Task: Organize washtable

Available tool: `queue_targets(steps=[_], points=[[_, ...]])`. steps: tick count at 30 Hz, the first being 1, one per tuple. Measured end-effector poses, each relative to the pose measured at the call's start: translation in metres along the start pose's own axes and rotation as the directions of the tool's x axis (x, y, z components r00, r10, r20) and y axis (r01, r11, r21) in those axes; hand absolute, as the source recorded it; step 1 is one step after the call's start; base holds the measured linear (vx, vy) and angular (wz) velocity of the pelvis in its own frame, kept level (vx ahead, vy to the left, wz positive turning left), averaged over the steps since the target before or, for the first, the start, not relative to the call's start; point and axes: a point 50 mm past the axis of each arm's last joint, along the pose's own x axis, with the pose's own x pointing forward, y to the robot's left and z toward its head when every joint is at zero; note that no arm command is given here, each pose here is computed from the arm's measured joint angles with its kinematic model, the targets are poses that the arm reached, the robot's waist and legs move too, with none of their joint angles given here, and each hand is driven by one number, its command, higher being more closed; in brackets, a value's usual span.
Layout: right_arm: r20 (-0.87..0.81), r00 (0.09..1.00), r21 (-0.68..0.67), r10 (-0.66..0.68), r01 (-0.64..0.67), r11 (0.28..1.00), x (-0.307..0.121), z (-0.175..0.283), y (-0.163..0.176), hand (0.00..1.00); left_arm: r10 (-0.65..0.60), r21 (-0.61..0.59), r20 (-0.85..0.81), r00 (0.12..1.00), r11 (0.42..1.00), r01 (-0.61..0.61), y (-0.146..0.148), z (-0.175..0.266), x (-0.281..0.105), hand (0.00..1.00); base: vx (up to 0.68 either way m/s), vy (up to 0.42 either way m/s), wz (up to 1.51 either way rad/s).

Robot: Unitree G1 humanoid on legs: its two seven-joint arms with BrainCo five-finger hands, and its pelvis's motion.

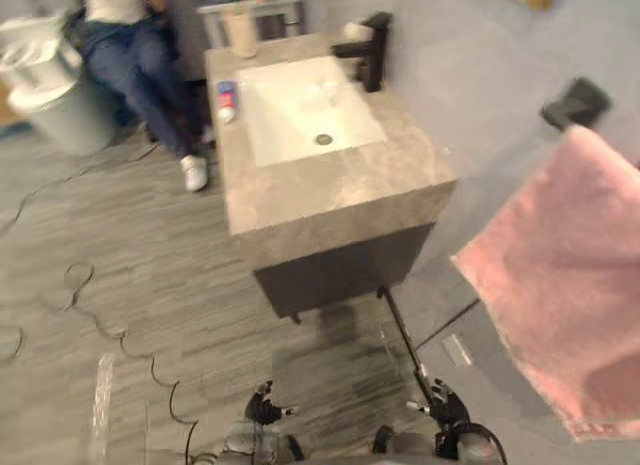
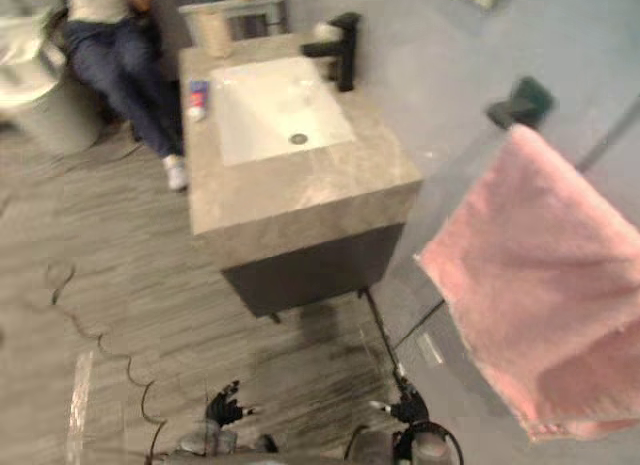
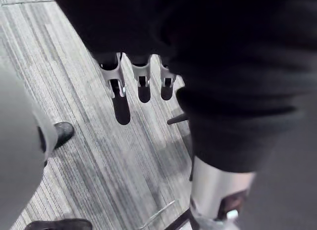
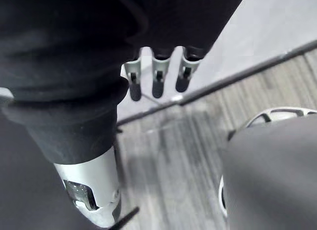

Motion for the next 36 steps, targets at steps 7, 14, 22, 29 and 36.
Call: queue_targets(steps=[7,14,22,29,36], points=[[-0.013,0.999,-0.013,0.037,-0.037,0.999,0.003,0.001,0.013,0.0,0.038,0.045,-0.053,0.998,0.998,-0.035,0.016,-0.016,-0.003,0.0,-0.14,0.051,0.23],[-0.008,0.998,-0.052,0.054,-0.055,0.997,0.003,0.003,0.016,0.0,0.076,-0.004,-0.069,0.995,0.997,-0.077,0.023,-0.02,-0.004,0.0,-0.14,0.022,0.08],[-0.005,0.997,-0.1,0.078,-0.078,0.992,0.004,0.005,0.021,0.0,0.081,-0.039,-0.086,0.993,0.996,-0.085,0.021,-0.022,-0.004,0.0,0.03,0.064,0.12],[-0.028,0.996,-0.115,0.089,-0.091,0.989,0.006,0.004,0.024,0.0,0.086,-0.047,-0.064,0.994,0.995,-0.09,0.022,-0.016,-0.002,0.0,0.17,0.11,0.55],[0.011,0.997,-0.119,0.077,-0.075,0.99,0.009,0.014,0.018,0.0,0.111,-0.058,-0.049,0.993,0.992,-0.114,0.027,-0.009,0.0,0.0,0.25,0.038,1.05]])
